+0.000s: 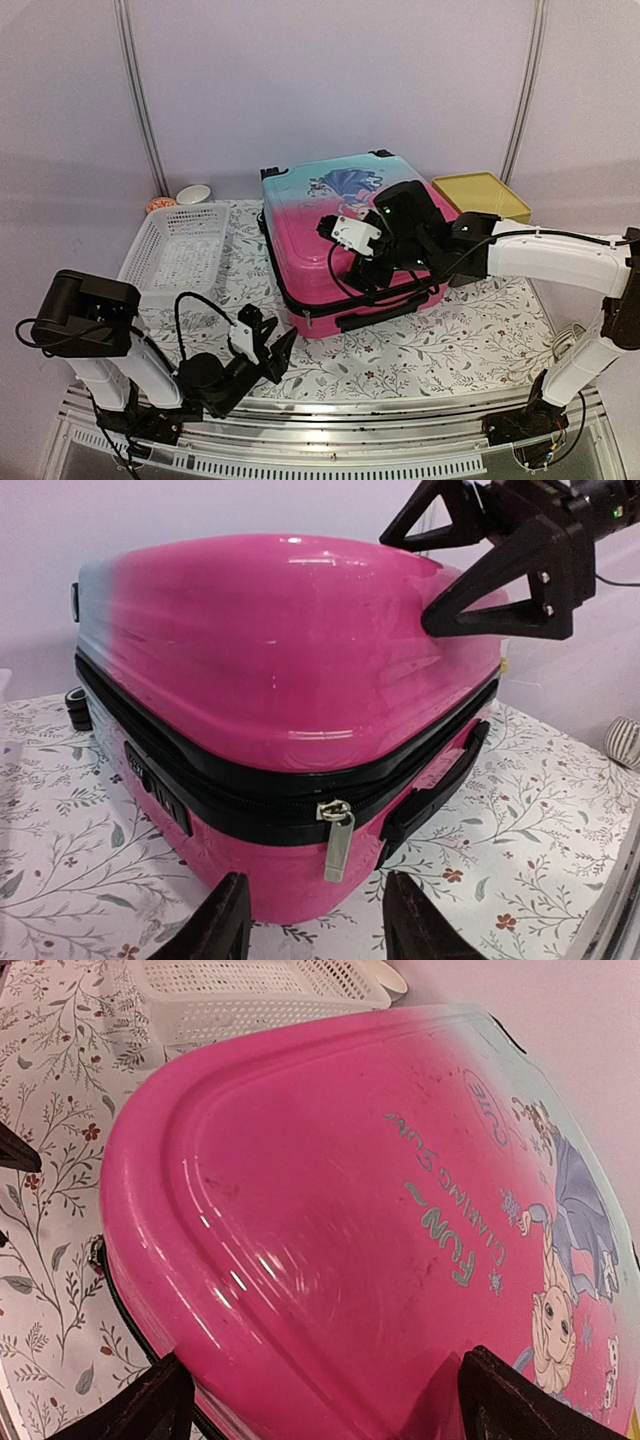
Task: Open, take out, and arrange the luggage
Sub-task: Adjust the luggage at the center of the board.
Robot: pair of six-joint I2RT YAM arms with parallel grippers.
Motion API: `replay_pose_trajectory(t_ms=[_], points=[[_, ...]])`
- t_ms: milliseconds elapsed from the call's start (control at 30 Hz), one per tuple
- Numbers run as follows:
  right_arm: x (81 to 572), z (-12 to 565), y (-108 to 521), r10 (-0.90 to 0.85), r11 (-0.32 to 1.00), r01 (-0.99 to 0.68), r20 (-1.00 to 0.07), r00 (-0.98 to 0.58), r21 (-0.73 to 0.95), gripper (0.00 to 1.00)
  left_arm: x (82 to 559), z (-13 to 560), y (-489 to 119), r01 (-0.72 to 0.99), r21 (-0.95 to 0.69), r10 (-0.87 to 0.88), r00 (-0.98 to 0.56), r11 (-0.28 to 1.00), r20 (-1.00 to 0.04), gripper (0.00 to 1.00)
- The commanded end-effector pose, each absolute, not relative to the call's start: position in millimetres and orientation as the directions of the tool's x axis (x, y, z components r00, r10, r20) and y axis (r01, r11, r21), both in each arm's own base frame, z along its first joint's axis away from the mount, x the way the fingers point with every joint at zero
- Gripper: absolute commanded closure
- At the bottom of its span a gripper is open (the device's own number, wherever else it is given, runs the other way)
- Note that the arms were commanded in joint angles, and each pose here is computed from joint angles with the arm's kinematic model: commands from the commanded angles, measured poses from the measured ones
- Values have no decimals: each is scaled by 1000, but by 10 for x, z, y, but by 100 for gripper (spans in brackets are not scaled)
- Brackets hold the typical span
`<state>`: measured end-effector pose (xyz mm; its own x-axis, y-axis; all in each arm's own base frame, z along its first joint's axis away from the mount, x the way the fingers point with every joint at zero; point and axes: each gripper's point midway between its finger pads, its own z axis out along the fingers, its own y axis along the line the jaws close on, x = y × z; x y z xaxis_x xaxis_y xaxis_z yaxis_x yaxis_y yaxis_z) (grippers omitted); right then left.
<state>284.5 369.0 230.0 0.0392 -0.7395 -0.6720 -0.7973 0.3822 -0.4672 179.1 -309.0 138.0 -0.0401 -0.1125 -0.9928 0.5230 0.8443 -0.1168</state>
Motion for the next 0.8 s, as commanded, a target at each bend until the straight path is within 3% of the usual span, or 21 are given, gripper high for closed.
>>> replay_pose_trajectory(t_ms=[0,267,433,767], points=[[3095,2611,3945,-651,468,-740,-755,82,-484,9,1790,1423,-2960,489,-170,-173,-40,856,-984,53],[3023,2683,4093,-602,447,-780,-792,100,-438,10,1795,1393,-2929,482,-153,-155,-37,863,-987,53],[2829,3108,4076,-470,447,-820,-874,124,-357,7,1795,1387,-2955,486,-139,-141,-32,863,-989,53],[3202,3520,3448,-273,626,-768,-960,-53,-135,3,1796,1351,-3154,501,-80,-80,-20,862,-997,50]])
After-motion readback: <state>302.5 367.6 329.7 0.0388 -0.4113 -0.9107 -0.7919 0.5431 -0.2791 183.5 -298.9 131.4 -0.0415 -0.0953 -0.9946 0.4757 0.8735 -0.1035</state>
